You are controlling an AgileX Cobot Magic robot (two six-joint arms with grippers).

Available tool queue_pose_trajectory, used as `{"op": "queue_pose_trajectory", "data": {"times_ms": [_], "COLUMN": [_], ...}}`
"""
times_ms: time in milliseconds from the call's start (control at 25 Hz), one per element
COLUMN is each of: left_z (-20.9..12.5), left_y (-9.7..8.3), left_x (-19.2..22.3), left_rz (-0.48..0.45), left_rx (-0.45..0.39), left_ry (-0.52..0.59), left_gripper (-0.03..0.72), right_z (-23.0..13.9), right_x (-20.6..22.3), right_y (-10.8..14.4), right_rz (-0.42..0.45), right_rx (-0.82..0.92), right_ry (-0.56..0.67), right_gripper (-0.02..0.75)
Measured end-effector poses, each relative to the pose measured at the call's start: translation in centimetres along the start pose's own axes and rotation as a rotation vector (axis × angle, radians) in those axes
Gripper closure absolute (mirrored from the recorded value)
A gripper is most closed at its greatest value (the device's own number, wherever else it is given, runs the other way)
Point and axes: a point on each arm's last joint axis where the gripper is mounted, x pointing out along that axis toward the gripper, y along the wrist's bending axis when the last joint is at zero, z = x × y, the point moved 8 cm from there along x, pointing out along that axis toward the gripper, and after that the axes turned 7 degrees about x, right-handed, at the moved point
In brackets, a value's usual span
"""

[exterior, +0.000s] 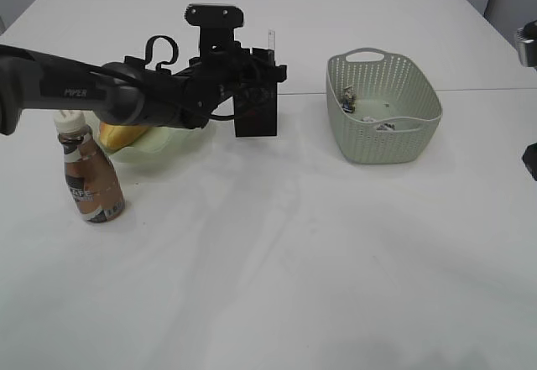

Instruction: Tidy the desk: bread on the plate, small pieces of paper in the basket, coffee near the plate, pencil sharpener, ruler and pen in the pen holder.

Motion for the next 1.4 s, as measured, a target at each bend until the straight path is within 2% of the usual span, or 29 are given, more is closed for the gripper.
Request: {"op": "queue_pose_trajectory", "data": {"times_ms": [80,200,440,560,760,880,1120,1240,1400], "left_z": [0.3,2.6,6.3,8.0,11.8,13.9,17.7,19.4,20.7], "left_y": [-0.1,-0.1,1.1,1.8,2.2,2.6,4.7,5.2,5.8], "left_x": [-0.1,-0.6,-1.5,-2.2,-4.7,-7.2,-12.8,-16.0,-20.3], "left_rz": [-0.003,-0.005,0.016,0.017,-0.006,-0.026,-0.015,-0.009,0.007], "left_rx": [0.015,0.053,0.081,0.077,0.069,0.073,0.155,0.186,0.179], "left_ry": [0.008,-0.022,-0.076,-0.058,0.028,0.119,0.257,0.318,0.414], "left_gripper": [0.349,0.349,0.349,0.349,0.349,0.348,0.312,0.289,0.283], "right_z": [0.0,0.0,0.1,0.0,-0.2,-0.3,-0.5,-0.6,-1.1], "right_x": [0.0,0.0,0.0,0.0,0.0,0.0,-0.1,-0.1,-0.8], "right_y": [0.0,0.0,-0.2,0.0,0.4,0.6,1.1,1.3,2.1], "right_rz": [0.000,-0.002,-0.010,0.000,0.024,0.036,0.067,0.076,0.148], "right_rx": [0.000,-0.006,-0.052,-0.050,-0.040,-0.036,-0.028,-0.045,-0.084], "right_ry": [0.000,-0.001,-0.004,0.000,0.010,0.016,0.029,0.031,0.032], "right_gripper": [0.336,0.336,0.336,0.336,0.336,0.336,0.336,0.336,0.336]}}
